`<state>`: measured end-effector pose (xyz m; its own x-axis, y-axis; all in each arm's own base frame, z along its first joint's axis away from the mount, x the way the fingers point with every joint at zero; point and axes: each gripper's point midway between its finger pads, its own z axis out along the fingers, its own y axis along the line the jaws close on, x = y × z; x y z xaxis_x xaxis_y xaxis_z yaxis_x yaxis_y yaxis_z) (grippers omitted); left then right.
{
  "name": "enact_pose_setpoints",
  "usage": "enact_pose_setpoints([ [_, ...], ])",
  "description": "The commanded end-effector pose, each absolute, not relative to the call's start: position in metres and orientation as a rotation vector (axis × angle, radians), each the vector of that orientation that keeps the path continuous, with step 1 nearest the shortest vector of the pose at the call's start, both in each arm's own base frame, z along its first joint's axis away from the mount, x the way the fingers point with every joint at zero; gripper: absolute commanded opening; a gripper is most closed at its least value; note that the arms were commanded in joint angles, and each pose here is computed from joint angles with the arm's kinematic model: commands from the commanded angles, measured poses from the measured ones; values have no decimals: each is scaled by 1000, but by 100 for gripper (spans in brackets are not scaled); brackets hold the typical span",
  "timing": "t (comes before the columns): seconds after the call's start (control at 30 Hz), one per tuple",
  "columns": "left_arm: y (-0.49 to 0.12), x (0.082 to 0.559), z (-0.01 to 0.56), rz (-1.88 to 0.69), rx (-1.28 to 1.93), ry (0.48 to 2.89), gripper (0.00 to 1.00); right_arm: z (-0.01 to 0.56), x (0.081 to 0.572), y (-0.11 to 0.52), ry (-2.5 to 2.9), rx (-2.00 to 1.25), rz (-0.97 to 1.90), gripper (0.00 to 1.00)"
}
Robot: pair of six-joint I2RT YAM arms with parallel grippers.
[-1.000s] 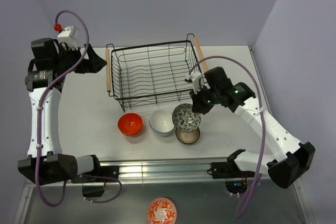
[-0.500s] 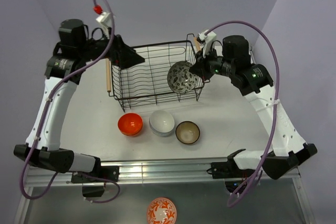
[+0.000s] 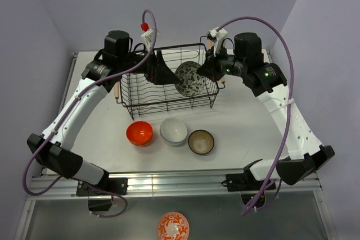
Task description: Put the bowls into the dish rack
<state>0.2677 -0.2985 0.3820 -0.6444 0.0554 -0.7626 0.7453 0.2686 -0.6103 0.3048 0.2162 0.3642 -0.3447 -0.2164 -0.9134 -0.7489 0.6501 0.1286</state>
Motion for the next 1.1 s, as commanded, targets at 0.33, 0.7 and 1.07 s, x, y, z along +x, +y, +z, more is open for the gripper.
enact_pose_setpoints([
  [0.33,-317,267,377,-1573,647,1927,90,406,296,236,1738,-797,765,0],
  [0.7,-320,258,384,-1628,643,1876,68,395,297,240,1768,-804,782,0],
  [1.07,-325,253,383,-1685,642,1878,19,388,296,244,1783,-817,805,0],
])
